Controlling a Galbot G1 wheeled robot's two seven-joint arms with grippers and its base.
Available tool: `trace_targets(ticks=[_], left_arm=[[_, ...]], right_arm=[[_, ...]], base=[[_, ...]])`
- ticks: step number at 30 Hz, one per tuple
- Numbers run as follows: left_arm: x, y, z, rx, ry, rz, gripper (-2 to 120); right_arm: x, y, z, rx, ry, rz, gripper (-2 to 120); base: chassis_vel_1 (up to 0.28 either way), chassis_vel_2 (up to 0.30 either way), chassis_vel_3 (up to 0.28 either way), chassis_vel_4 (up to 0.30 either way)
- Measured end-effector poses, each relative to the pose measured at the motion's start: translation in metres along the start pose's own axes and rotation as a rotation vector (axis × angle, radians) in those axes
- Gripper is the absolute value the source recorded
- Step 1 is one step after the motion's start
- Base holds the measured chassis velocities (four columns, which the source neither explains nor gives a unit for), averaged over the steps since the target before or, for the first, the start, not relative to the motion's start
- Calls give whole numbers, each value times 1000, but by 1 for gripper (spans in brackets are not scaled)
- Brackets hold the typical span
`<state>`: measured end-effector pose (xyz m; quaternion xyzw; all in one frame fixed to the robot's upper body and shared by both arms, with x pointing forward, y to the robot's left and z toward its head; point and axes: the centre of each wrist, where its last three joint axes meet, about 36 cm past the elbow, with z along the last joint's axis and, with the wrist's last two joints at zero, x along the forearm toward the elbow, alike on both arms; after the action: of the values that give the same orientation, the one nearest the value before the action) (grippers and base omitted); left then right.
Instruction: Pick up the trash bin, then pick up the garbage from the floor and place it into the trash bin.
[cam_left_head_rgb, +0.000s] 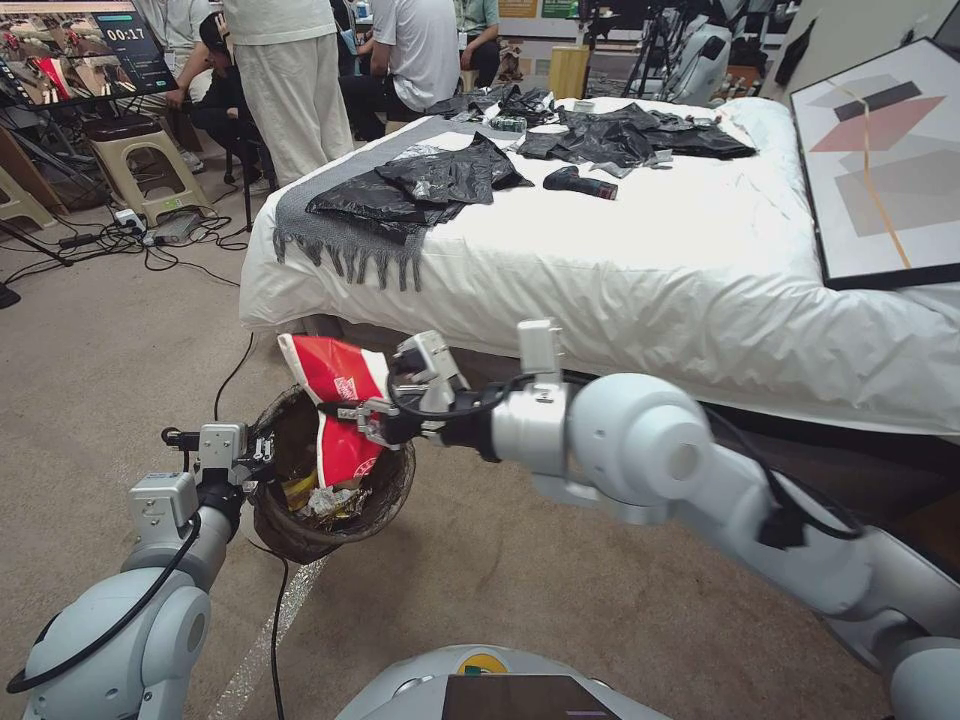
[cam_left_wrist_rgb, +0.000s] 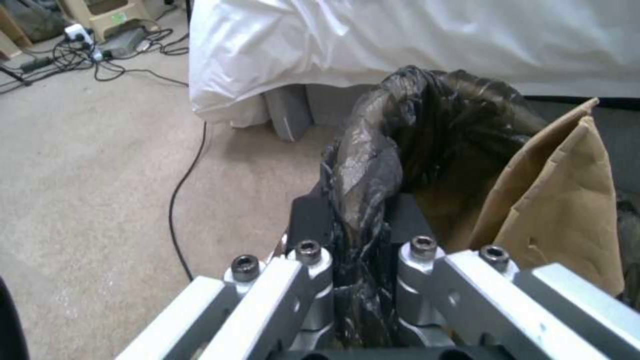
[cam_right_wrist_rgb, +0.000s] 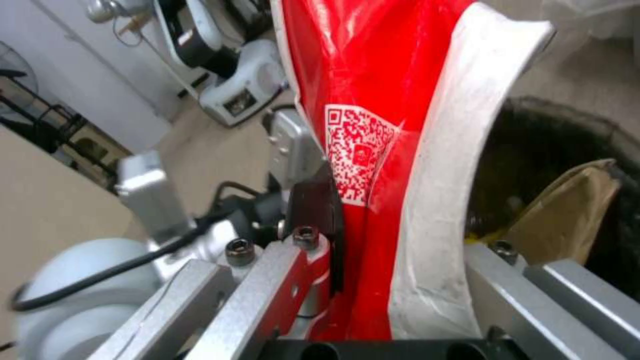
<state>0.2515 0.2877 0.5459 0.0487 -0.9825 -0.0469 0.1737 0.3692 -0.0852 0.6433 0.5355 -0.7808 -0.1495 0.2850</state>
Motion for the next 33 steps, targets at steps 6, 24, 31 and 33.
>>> trace_targets(ticks=[6,24,31,33], left_arm=[[0,2,-1,0,-4,1,7],[-1,4,-3,10,-17,3,7],[-1,5,-4,5,-17,3,7],[-1,5,-4,5,-15,3,7]], right_arm=[[-42,-23,16,-26,23,26,8],[-133,-87,57,-88,63,131,8],[-144,-104,73,-93,79,166,8],[-151,-111,79,-102,91,174,8]], base=[[0,0,0,0],[0,0,0,0],[0,0,0,0],[0,0,0,0]])
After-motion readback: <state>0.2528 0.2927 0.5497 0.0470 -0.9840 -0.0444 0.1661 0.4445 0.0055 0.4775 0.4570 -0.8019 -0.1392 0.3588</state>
